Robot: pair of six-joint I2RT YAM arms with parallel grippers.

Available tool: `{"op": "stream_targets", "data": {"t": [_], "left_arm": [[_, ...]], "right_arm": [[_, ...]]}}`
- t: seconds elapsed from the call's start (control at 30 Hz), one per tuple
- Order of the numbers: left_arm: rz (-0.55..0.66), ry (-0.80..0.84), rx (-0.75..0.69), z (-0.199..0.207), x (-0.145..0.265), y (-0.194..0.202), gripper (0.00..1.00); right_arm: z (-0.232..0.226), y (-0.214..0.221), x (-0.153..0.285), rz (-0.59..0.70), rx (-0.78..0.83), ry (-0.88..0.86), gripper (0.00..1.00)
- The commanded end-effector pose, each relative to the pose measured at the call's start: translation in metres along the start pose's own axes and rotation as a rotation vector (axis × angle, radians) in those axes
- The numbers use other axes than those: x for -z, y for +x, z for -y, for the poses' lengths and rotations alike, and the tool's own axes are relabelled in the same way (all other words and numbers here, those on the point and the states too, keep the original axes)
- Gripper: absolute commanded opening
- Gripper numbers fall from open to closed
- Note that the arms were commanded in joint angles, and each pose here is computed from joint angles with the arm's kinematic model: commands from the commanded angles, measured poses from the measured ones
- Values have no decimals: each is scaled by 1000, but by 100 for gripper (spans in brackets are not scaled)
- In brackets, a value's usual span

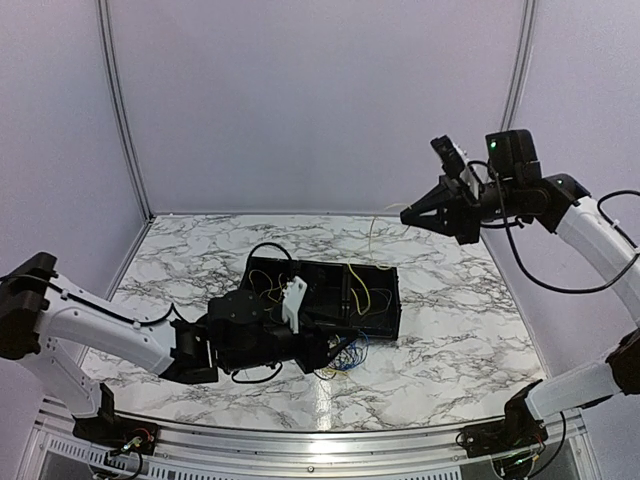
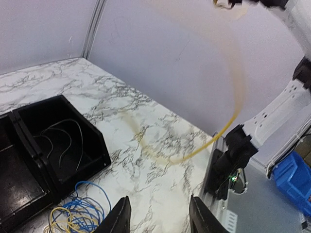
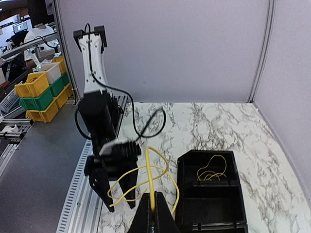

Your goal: Untangle the cables

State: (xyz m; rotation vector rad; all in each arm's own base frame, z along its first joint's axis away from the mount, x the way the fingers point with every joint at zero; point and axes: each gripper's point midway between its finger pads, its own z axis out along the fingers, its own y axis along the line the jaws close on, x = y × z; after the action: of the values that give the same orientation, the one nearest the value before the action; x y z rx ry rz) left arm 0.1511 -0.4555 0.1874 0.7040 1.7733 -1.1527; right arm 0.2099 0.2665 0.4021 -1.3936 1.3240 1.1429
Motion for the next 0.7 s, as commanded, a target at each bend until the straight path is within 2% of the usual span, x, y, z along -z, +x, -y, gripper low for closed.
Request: {"op": "stream_targets", "data": {"t": [0.0,0.13,0.3,0.53,0.67], "left_arm": [[-62,-32,-78,11,16,-25,45],[-22,-23,-91,26,26,-60,50],[26,-170,-149,6,27,-79,51],[-167,-205,-214,-2,-11,-55,50],[-207,-177,-203,0,-28,-43,51]], "right_arm": [[8,45,-3,-74,-2,62,0],[10,86,-10,-121,-54,62,0],[10,115,-18,-131,-115,51,0],[0,129,-30,-176,-111,26,0],[-8,132,-36,-207,-83,11,0]]}}
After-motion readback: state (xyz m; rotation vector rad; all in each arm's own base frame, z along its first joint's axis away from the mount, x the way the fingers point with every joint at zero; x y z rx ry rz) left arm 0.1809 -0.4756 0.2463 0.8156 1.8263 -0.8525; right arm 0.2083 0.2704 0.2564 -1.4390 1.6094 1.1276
